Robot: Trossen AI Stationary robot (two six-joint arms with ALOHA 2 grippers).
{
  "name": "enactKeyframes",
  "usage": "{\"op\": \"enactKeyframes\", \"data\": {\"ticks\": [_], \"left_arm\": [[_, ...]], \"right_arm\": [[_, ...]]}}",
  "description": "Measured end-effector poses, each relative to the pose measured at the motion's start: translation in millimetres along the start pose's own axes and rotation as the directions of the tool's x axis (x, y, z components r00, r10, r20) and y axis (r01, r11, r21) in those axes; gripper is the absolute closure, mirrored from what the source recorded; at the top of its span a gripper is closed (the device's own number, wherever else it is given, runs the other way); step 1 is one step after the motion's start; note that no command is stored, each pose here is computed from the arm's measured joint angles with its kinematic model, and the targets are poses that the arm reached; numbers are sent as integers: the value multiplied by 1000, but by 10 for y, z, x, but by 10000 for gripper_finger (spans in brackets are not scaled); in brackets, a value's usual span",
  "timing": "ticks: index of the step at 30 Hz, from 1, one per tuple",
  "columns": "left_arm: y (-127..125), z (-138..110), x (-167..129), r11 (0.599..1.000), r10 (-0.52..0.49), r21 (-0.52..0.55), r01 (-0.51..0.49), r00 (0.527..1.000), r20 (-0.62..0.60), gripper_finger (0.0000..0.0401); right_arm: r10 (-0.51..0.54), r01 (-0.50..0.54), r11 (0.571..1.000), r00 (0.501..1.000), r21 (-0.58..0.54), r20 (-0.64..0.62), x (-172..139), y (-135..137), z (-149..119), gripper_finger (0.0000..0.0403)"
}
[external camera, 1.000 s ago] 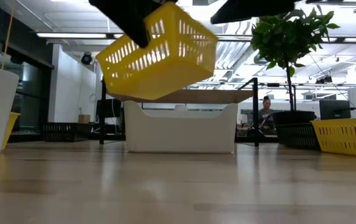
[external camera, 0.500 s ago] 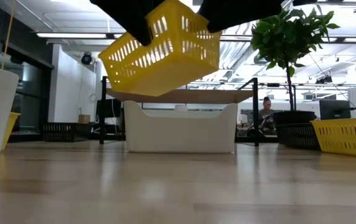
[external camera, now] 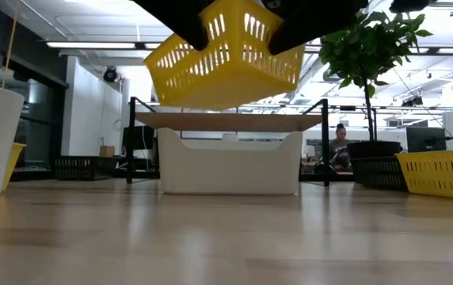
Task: Stack baskets on shelf by color
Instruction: Stack the top left yellow bin on top of the bottom right yellow bin
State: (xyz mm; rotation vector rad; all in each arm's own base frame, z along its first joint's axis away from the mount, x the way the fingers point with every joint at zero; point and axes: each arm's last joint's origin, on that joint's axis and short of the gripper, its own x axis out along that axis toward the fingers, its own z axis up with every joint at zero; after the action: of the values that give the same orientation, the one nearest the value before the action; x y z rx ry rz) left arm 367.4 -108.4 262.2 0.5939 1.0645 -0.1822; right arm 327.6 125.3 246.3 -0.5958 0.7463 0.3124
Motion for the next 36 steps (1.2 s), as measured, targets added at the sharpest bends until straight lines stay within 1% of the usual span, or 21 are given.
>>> {"op": "enactKeyframes", "data": {"ticks": [1, 5, 8, 13, 17, 19, 21, 24, 29, 32, 34, 36], "left_arm": [[3, 3, -2, 1000, 2, -5, -2, 1000, 4, 384], [27, 38, -45, 999, 7, -35, -6, 1000, 21, 348], [67, 104, -144, 997, 12, -74, -9, 999, 47, 309], [95, 229, -439, 996, 18, -86, -12, 997, 71, 245], [65, 270, -698, 991, 3, -135, 5, 999, 53, 212], [27, 238, -803, 984, -10, -178, 14, 1000, 28, 206], [-20, 214, -880, 975, -13, -223, 20, 999, 31, 205], [-141, 147, -988, 971, -20, -237, 31, 999, 51, 209], [-392, 42, -1051, 977, 31, -215, 5, 986, 163, 225], [-514, -68, -1081, 974, 67, -228, -7, 964, 257, 234], [-592, -137, -1062, 968, 99, -249, -15, 939, 329, 239], [-676, -245, -1031, 965, 127, -262, -27, 918, 375, 243]], "right_arm": [[2, -2, 1000, 1000, -1, -4, 0, 3, -4, 392], [-13, 13, 1000, 1000, 9, -8, 1, -6, -6, 381], [-27, 27, 1000, 1000, 12, -5, -24, -19, -1, 398], [-61, 62, 998, 998, 26, -22, -149, -58, -12, 400], [-63, 70, 994, 995, 81, -81, -342, -54, -69, 402], [-70, 87, 989, 988, 116, -138, -444, -23, -118, 402], [-81, 113, 981, 976, 155, -202, -559, 31, -172, 402], [-72, 146, 965, 946, 218, -316, -709, 163, -270, 403], [-74, 234, 923, 885, 304, -459, -902, 433, -385, 403], [-80, 294, 879, 867, 375, -492, -991, 579, -410, 403], [-93, 326, 861, 856, 391, -509, -1059, 682, -428, 403], [-97, 353, 839, 846, 414, -524, -1119, 768, -447, 403]]}}
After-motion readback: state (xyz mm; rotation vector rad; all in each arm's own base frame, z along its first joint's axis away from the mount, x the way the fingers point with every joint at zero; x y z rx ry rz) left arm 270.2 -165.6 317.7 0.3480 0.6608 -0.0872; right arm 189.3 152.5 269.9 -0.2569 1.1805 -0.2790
